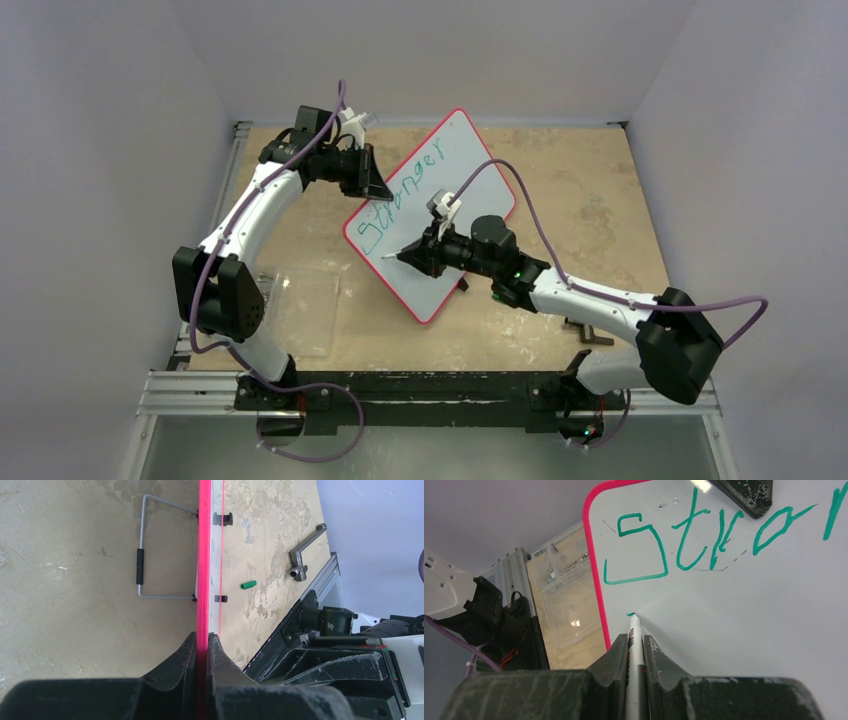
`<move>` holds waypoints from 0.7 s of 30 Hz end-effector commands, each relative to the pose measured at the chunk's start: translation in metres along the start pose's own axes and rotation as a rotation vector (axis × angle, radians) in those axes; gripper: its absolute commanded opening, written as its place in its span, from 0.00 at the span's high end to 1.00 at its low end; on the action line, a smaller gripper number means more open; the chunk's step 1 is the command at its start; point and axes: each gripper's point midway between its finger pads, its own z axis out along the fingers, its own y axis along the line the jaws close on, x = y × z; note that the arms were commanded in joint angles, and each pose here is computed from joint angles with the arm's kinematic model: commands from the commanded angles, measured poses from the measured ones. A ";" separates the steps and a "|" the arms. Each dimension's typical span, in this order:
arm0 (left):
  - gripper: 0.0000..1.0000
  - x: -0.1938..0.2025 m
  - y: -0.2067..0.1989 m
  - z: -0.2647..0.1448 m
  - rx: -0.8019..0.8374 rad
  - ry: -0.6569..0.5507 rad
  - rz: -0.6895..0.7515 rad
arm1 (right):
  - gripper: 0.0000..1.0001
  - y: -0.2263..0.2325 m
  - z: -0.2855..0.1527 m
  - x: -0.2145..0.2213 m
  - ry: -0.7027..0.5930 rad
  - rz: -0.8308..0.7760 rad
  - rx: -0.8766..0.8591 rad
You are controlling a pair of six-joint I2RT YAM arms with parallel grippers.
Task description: Write a sentence on the whiteboard
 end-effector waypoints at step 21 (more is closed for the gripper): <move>1.00 -0.010 0.004 -0.009 -0.033 -0.051 0.024 | 1.00 -0.012 -0.005 -0.040 -0.081 -0.029 0.114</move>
